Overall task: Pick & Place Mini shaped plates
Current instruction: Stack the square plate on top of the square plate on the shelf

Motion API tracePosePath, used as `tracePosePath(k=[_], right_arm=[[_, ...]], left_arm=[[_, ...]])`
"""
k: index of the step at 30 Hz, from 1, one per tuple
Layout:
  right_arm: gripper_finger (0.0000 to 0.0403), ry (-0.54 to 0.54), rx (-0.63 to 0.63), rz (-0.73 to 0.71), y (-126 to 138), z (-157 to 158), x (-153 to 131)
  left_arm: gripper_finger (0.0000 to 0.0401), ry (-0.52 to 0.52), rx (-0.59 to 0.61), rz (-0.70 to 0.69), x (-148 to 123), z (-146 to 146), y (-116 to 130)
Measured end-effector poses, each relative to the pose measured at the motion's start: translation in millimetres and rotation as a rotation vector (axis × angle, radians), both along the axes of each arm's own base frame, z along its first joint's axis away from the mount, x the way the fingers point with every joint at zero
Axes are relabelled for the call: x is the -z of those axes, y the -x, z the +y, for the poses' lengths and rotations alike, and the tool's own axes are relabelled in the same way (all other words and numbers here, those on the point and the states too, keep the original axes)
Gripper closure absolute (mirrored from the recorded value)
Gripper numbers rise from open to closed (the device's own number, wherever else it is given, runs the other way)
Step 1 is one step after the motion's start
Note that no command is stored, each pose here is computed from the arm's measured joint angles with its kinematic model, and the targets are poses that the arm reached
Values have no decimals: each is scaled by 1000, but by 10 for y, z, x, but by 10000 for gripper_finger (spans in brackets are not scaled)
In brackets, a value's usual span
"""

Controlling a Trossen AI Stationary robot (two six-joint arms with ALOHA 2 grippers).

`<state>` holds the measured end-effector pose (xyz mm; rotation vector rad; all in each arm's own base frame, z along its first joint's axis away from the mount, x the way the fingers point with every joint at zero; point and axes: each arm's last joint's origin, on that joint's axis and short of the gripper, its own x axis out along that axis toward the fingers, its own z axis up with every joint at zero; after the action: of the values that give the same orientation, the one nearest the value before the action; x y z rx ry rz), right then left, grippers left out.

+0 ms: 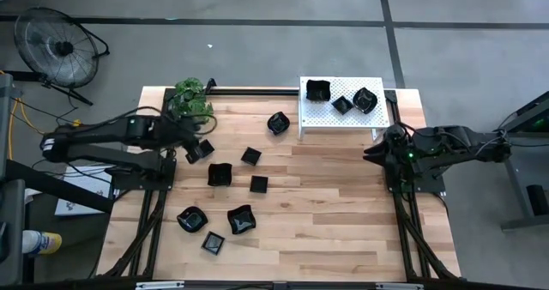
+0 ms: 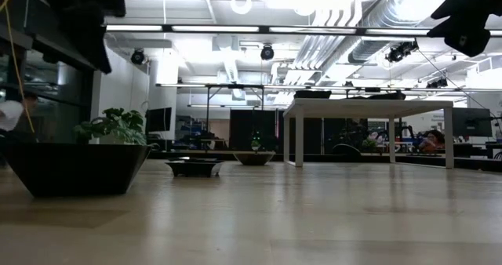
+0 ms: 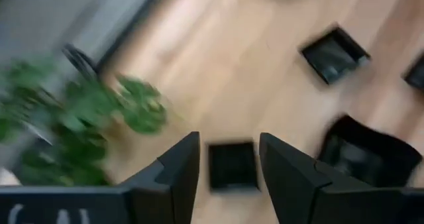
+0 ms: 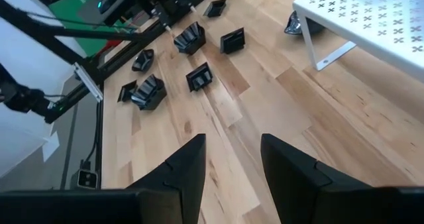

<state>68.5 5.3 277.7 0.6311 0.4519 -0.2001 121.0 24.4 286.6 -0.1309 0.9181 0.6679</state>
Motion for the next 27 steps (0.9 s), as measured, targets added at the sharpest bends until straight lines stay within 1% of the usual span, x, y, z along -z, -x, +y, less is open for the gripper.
tracePosePath(k=[4,7,9,14,17,20,23,27], right_arm=[[263,18,-17,1,0,2,0],[263,25,-32,2,0,5,0],[263,34,-47,3,0,7,0],[263,25,-69,4,0,14,0],[263,25,-75,4,0,16,0],[263,30,-79,5,0,16,1],[263,41,-90,5,0,18,1],[263,42,-92,5,0,18,1]], left_arm=[[251,164,-55,45,108,100,-45],[251,242,-100,69,200,232,-24],[251,296,-109,56,229,320,3],[251,490,-133,-20,359,498,105],[251,542,-147,-71,461,607,145],[251,590,-190,-70,578,705,162],[252,611,-200,-26,673,808,126],[252,636,-210,93,841,916,49]])
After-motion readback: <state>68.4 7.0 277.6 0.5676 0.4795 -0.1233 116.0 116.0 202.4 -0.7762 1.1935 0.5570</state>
